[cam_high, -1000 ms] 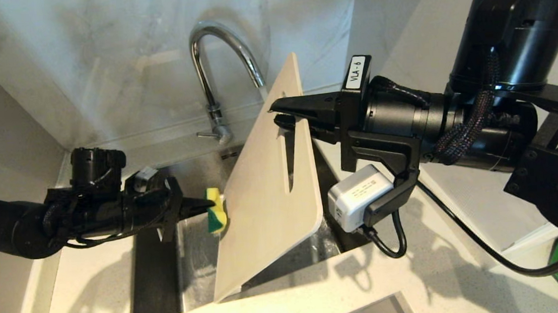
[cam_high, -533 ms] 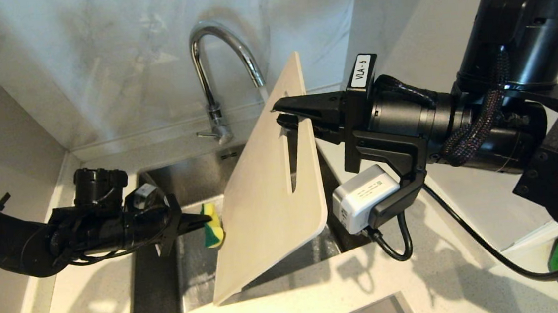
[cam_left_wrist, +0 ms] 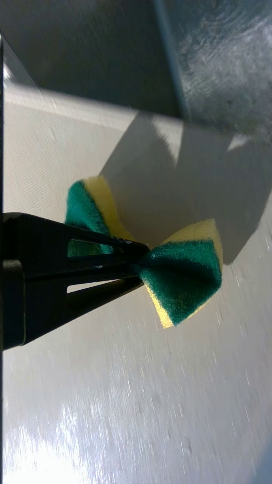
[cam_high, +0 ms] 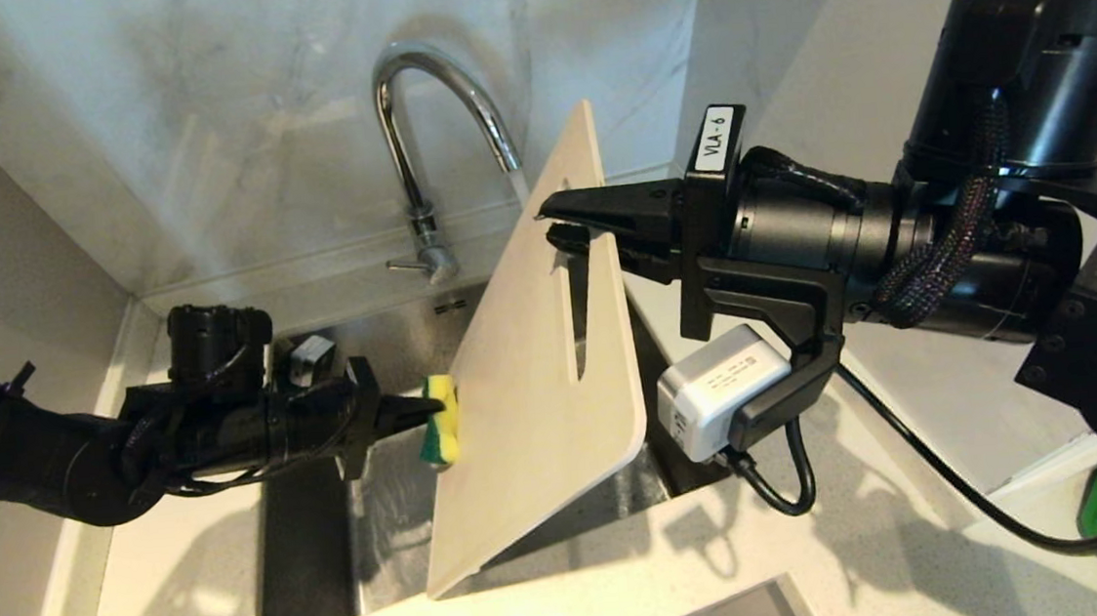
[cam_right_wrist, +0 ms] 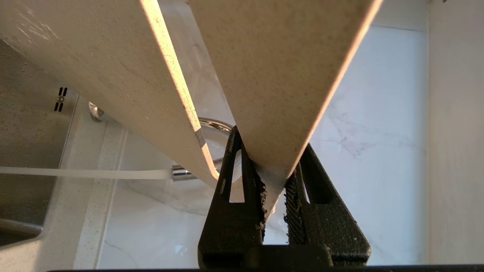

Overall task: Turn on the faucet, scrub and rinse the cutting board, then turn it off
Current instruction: Scrub the cutting board underwater

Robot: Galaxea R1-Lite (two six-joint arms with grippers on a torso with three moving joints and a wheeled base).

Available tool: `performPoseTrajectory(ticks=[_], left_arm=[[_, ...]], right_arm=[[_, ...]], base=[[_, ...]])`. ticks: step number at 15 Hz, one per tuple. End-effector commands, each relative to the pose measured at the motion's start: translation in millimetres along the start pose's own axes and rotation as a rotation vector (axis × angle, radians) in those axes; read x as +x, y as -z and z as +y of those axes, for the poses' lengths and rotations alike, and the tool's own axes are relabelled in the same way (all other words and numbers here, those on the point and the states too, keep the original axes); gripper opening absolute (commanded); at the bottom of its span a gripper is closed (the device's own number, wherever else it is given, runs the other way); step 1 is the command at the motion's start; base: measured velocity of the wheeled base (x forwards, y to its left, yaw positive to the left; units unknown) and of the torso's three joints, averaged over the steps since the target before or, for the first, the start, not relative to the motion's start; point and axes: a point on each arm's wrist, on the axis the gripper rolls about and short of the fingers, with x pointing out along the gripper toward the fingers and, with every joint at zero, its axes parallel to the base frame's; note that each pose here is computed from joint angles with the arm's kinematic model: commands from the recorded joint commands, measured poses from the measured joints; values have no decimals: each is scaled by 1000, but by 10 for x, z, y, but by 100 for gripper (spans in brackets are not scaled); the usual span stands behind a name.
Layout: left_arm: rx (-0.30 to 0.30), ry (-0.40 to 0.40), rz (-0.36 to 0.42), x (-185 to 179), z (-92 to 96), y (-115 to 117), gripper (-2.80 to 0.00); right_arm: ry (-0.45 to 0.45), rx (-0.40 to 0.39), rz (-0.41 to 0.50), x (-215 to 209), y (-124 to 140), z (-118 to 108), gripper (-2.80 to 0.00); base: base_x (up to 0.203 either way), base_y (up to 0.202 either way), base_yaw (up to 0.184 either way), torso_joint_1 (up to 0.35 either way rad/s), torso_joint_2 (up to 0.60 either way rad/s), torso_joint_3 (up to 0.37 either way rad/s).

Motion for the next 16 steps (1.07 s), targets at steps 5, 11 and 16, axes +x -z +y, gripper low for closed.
performPoseTrajectory(ticks=[5, 11, 16], left_arm=[[60, 127, 9, -1, -591, 18, -280], [123, 248, 48, -235, -1384, 187, -280], [133, 291, 43, -596, -1669, 294, -280]], right_arm=[[-1, -11, 3, -1, -4, 5, -280], [-4, -9, 2, -7, -11, 12, -280], [-10, -7, 7, -24, -6, 27, -280]], base=[[0, 0, 0, 0, 0, 0], [0, 0, 0, 0, 0, 0], [0, 0, 0, 0, 0, 0]])
